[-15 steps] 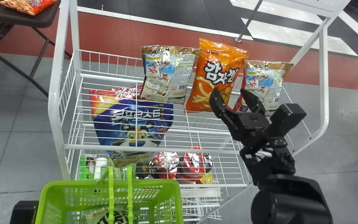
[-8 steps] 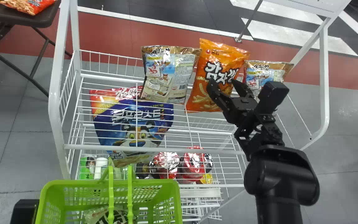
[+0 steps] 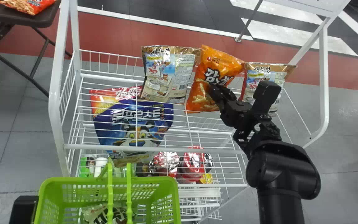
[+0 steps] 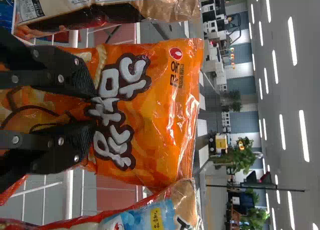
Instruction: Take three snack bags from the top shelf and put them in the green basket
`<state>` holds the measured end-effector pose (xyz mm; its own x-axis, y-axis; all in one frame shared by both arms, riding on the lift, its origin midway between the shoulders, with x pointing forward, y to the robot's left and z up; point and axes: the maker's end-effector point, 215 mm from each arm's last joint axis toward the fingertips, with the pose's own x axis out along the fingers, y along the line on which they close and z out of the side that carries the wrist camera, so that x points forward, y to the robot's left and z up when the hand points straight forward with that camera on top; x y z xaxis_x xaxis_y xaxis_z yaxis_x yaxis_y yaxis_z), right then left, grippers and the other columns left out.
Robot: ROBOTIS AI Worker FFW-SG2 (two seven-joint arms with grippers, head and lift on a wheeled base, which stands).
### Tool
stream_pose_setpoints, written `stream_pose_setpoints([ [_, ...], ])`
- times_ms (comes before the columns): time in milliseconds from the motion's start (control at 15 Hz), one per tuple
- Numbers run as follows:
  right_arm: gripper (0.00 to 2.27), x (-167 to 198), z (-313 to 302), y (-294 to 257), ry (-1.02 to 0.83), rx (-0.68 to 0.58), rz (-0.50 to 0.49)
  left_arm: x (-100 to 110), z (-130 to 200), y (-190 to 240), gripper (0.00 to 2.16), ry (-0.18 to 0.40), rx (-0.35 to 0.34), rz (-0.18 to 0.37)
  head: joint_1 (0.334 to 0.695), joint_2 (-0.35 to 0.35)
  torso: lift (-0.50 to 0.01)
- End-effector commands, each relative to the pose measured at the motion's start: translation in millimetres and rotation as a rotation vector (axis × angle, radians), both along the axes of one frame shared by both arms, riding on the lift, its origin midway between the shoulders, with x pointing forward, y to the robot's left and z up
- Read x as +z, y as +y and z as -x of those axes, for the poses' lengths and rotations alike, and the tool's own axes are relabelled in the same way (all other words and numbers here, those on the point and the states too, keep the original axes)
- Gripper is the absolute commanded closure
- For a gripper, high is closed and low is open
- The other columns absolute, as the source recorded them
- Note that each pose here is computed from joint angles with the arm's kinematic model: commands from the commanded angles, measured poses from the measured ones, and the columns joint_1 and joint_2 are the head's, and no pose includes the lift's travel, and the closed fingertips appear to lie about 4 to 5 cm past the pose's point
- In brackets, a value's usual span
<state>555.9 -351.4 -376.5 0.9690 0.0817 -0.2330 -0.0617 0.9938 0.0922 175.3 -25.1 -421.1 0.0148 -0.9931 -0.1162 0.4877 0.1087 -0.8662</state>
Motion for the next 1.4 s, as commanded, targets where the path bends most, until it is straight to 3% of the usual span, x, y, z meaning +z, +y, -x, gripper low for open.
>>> stream_pose_setpoints([
  [0, 1.95, 1, 5, -7, -0.004, -0.004, -0.007, 0, -1, -1, 1.78, -0.001, -0.001, -0.005, 0.695, -0.35, -0.035],
  [600, 1.95, 28, 17, -23, -0.041, 0.007, -0.065, -1, 6, -5, 1.78, 0.021, -0.021, -0.015, 0.695, -0.35, -0.035],
  [1333, 1.95, 81, 72, 53, -0.035, 0.262, -0.204, -1, 16, -13, 1.78, 0.021, -0.036, -0.031, 0.695, -0.35, -0.035],
])
